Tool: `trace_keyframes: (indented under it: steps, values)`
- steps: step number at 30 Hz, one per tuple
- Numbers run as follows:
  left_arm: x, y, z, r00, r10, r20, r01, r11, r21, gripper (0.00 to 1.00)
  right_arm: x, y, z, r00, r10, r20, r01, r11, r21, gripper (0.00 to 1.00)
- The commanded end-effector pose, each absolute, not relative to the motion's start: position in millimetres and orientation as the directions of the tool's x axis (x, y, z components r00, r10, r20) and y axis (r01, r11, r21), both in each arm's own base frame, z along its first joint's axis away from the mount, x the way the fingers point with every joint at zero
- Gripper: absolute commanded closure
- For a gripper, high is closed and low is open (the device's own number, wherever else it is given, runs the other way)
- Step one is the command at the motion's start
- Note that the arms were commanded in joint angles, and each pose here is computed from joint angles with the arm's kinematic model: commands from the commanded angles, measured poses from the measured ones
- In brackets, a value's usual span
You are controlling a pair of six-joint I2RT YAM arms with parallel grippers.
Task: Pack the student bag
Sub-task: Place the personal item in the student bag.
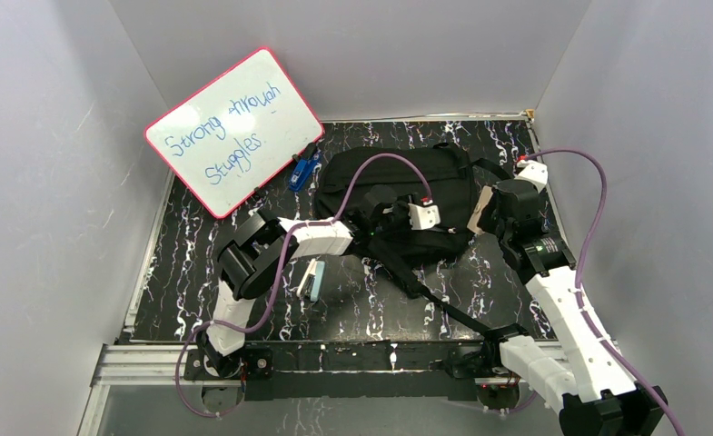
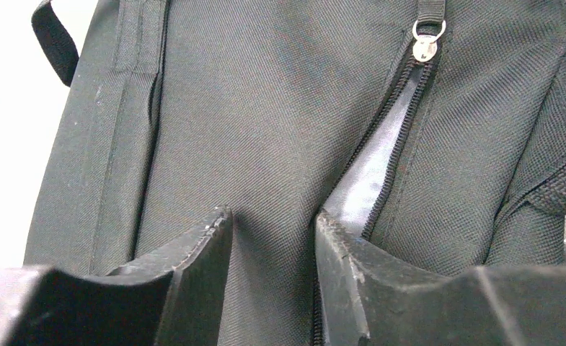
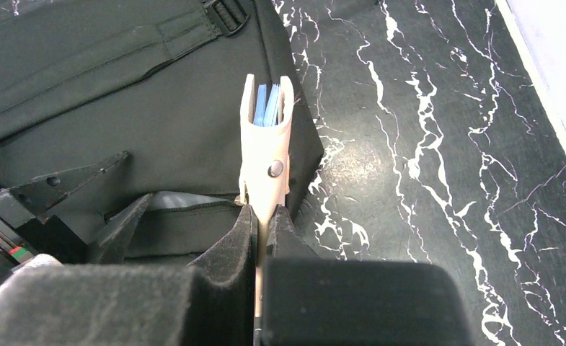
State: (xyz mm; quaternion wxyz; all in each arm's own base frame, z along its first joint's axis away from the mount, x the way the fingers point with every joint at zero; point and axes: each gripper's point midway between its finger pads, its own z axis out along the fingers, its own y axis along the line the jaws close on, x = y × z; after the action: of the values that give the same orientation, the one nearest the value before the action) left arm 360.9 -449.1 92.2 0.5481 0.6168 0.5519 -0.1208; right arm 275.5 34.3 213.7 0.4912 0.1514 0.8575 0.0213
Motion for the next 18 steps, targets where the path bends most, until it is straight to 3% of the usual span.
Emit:
trace_keyframes:
  steps: [1,7,13,18]
  values:
    - [385.7,-447.7,123.3,0.398,0.543,-0.74,0.74,0.286,0.608,0.61,284.8,38.6,235.0,-0.396,0.304,-0.866,0.211,0.948,0.237,1.0]
    - [375.0,-446.2,128.4,0.378,0.535,-0.755,0.775,0.262,0.574,0.76,285.9,44.1,240.3,-0.385,0.277,-0.88,0.156,0.96,0.234,1.0]
    - [368.9,-445.4,139.8,0.302,0.524,-0.796,0.819,0.284,0.498,1.0,290.7,63.9,259.9,-0.277,0.156,-0.948,-0.061,0.982,0.18,1.0]
    - [371.4,-443.1,154.7,0.191,0.457,-0.869,0.867,0.337,0.368,1.0,284.7,86.1,280.4,-0.131,0.022,-0.991,-0.278,0.959,0.058,1.0]
